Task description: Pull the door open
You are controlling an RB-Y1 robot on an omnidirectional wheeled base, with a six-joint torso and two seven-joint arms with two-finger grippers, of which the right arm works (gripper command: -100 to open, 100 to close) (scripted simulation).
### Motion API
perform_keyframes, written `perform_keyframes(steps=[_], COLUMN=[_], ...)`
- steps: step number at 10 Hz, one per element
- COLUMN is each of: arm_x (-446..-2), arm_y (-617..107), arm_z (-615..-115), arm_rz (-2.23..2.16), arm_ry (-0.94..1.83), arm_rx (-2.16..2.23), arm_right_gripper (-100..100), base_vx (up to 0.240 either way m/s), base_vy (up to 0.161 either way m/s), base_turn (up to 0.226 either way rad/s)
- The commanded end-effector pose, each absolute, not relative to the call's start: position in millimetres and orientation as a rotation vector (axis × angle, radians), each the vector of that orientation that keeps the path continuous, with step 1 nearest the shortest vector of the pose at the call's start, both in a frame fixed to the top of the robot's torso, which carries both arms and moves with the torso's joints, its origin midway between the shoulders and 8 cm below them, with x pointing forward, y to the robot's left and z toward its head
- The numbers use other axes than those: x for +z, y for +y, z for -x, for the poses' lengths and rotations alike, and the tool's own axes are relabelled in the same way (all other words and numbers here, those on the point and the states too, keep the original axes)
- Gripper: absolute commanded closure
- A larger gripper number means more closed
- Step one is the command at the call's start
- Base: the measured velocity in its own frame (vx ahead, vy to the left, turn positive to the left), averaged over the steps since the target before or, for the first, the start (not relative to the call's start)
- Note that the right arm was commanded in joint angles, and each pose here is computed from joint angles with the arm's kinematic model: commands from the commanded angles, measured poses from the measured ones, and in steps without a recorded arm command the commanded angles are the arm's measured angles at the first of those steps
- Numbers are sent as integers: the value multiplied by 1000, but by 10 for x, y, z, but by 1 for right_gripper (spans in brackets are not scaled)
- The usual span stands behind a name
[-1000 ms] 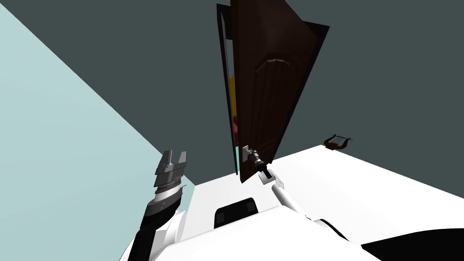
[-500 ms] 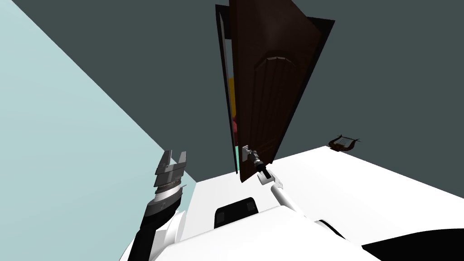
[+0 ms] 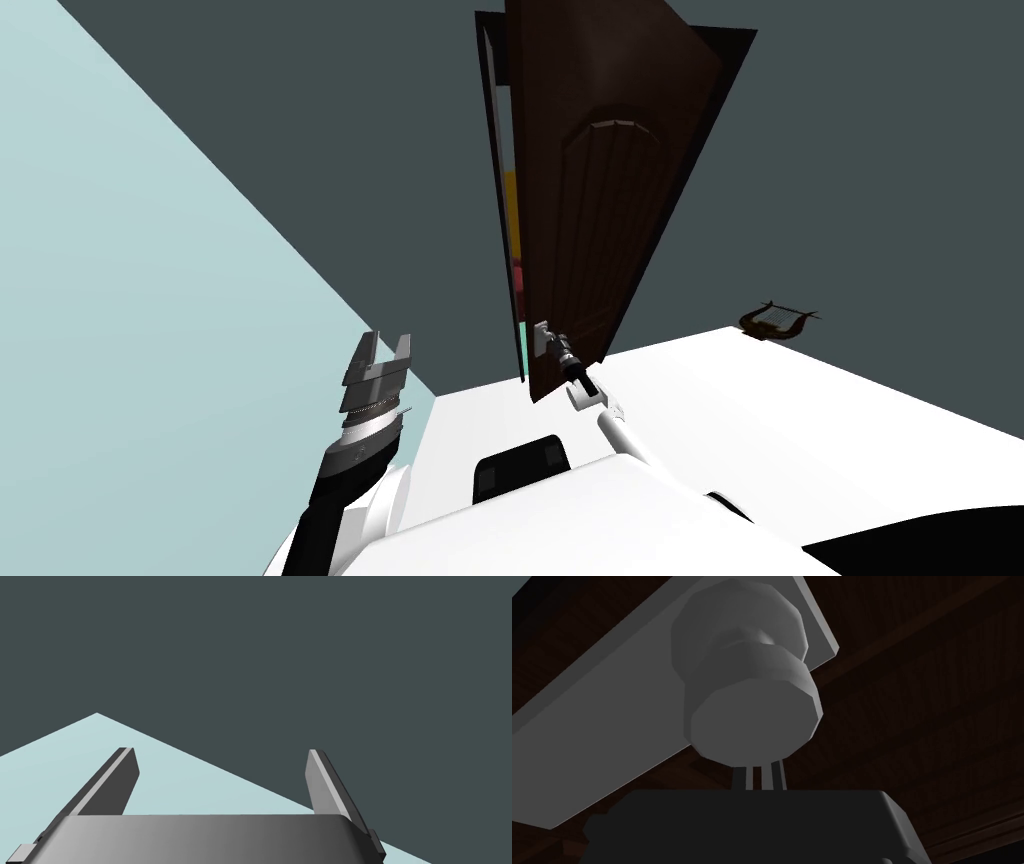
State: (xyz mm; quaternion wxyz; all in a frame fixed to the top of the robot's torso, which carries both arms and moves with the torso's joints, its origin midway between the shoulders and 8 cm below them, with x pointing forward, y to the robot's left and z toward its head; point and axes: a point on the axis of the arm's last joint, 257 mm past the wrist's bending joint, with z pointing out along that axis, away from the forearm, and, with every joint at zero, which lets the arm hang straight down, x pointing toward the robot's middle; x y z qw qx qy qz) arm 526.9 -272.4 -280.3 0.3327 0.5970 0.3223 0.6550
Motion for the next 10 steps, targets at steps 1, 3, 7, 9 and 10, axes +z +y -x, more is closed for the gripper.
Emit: perform_keyframes(steps=[1, 3, 7, 9, 10], arm_x=[-2693, -2826, -2844, -2856, -2856], arm_y=[-2528, -2721, -2724, -2725, -2725], arm_z=[-5341, -5266, -5277, -5284, -5284], arm_rz=[-1589, -1654, -1762, -1823, -1829], arm_ry=[788, 758, 647, 580, 572], arm_rx=[1812, 1788, 1878, 1927, 1933], arm_right_gripper=[100, -100, -100, -100, -100], base_vx=[-21, -58, -113, -94, -55], base_vy=[-51, -46, 4, -62, -59], base_turn=[82, 51, 111, 112, 25])
